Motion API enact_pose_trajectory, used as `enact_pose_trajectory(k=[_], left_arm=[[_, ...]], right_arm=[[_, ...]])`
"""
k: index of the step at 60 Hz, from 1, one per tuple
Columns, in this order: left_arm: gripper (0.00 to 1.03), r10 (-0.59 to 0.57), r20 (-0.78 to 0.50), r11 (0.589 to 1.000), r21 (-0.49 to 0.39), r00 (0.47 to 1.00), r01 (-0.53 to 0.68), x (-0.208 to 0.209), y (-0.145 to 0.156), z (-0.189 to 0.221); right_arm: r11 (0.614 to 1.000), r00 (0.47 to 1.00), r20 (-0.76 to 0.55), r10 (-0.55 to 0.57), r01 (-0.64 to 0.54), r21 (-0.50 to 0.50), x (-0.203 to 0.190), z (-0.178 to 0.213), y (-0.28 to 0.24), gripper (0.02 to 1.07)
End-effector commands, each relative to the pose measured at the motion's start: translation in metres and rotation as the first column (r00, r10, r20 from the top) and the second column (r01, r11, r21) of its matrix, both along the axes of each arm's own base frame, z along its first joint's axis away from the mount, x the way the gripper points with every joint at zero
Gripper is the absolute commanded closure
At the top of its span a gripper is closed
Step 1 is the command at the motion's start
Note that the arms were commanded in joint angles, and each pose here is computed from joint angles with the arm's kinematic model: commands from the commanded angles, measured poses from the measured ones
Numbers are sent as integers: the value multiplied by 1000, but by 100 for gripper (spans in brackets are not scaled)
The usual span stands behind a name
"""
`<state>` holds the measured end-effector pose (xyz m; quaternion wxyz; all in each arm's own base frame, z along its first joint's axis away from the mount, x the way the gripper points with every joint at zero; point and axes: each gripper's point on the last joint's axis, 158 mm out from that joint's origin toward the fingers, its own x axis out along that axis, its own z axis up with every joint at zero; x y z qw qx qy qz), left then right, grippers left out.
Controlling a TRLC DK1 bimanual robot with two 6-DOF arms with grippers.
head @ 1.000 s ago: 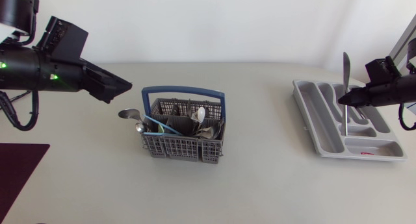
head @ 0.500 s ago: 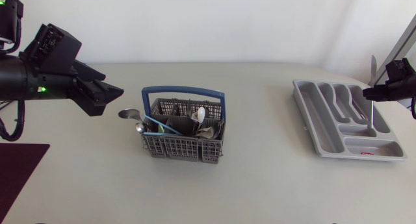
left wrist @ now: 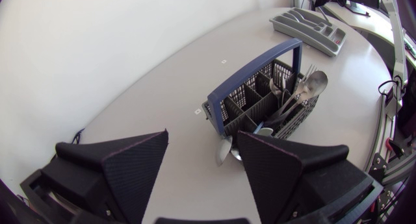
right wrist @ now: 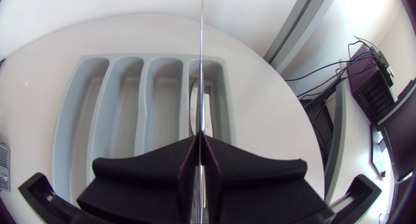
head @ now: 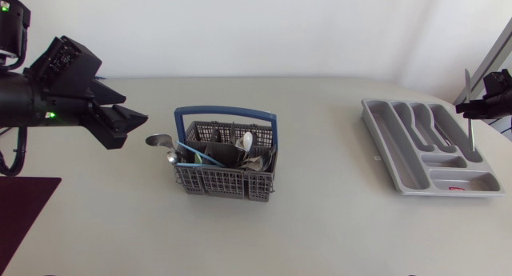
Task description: Sort the cutlery from the basket into the organizer compartments.
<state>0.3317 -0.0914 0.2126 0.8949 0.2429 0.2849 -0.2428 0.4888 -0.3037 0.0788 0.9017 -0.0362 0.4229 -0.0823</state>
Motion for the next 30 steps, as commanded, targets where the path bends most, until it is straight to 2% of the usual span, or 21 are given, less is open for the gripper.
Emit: enact_pose_trajectory(k=[1,30], left_arm=[[30,-4,-6,1000,28,1000,4,-3,5,-6],[30,-8,-20,999,36,1000,8,-11,6,-12]], right_arm=[[1000,1000,5,-6,6,-17,0,6,-12,97],[999,995,-97,-38,40,12,7,-61,-14,96]])
